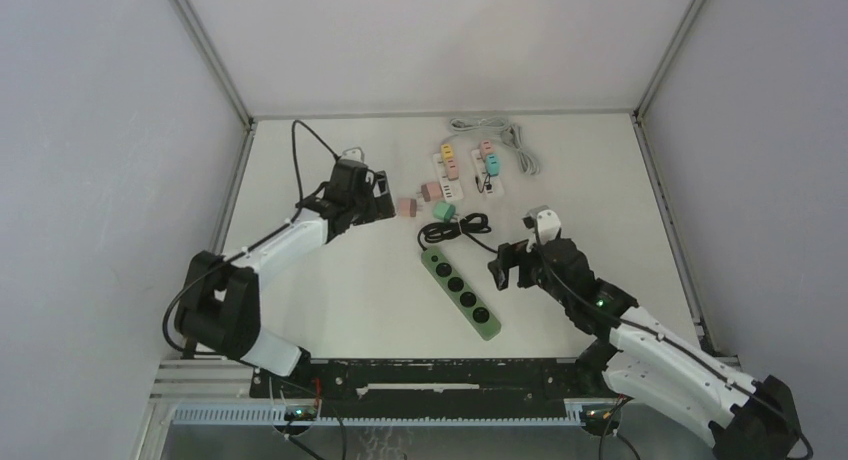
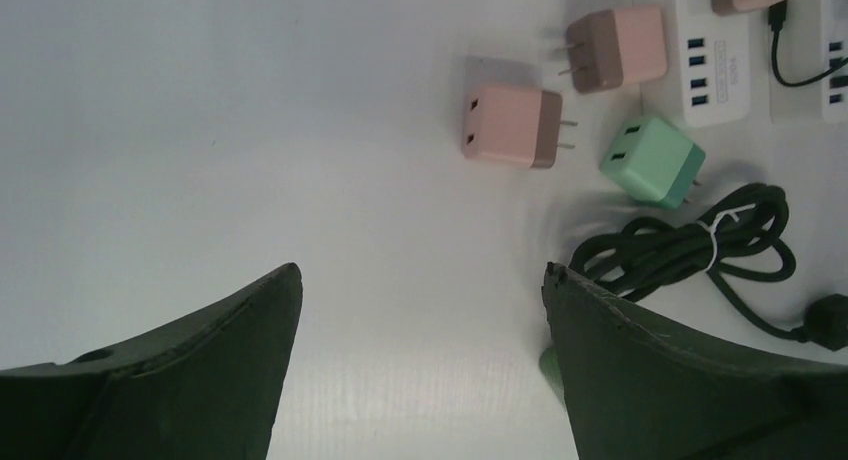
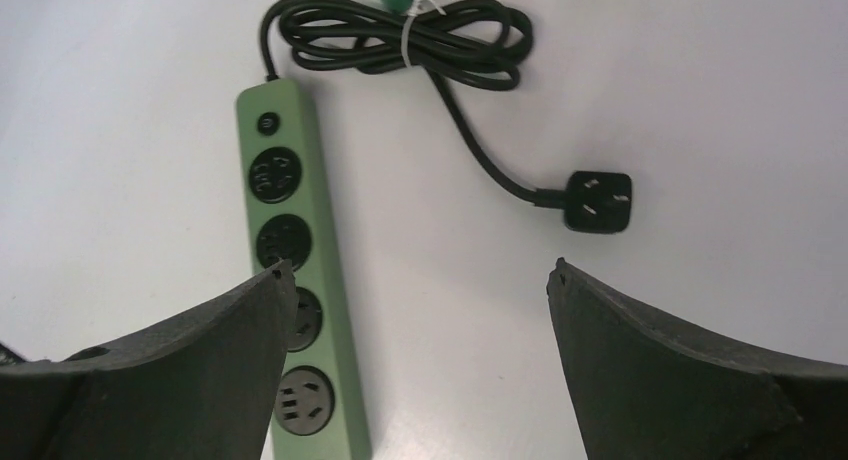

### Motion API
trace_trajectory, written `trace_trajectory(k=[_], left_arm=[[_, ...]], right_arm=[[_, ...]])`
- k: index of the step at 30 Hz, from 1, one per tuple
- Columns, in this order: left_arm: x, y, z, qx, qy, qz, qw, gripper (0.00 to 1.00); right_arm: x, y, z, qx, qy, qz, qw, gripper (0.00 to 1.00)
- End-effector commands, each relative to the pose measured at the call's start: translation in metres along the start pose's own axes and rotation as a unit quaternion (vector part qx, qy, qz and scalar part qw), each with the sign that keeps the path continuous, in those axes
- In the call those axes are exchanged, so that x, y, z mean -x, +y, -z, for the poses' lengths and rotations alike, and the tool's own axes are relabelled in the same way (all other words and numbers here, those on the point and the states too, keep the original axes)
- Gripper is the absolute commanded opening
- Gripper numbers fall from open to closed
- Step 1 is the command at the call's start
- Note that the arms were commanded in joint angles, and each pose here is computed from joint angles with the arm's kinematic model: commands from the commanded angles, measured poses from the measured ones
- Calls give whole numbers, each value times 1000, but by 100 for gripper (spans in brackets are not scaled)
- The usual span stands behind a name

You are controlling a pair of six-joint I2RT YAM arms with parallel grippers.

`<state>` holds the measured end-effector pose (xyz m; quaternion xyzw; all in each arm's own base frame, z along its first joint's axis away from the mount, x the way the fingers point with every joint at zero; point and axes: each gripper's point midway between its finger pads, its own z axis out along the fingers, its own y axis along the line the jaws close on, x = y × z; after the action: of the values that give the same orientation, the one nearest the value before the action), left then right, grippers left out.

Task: Insert the plug
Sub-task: Move the socket to the center of the board, then pick up the plug from the center of the board.

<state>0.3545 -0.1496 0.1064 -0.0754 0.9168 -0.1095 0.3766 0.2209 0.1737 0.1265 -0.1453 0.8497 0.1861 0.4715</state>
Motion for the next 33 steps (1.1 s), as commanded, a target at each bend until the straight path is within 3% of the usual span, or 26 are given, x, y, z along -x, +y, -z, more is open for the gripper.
trace_trajectory(k=[1,18,25,33], left_arm=[[44,-32,-12,-24,-35,-9,999,91],[18,-66,-85,-32,53,-62,996,84],[-5,-68,-98,-42,98,-85,991,75],[-14,-64,-110,-36,108,-105,988,64]], right_arm=[[19,-7,2,12,-67,-39,997,100],[7,-52,1,-58,-99,-102,988,100],[5,-65,3,-82,-109,-122,983,100],[4,-69,4,-87,-112,-133,981,99]])
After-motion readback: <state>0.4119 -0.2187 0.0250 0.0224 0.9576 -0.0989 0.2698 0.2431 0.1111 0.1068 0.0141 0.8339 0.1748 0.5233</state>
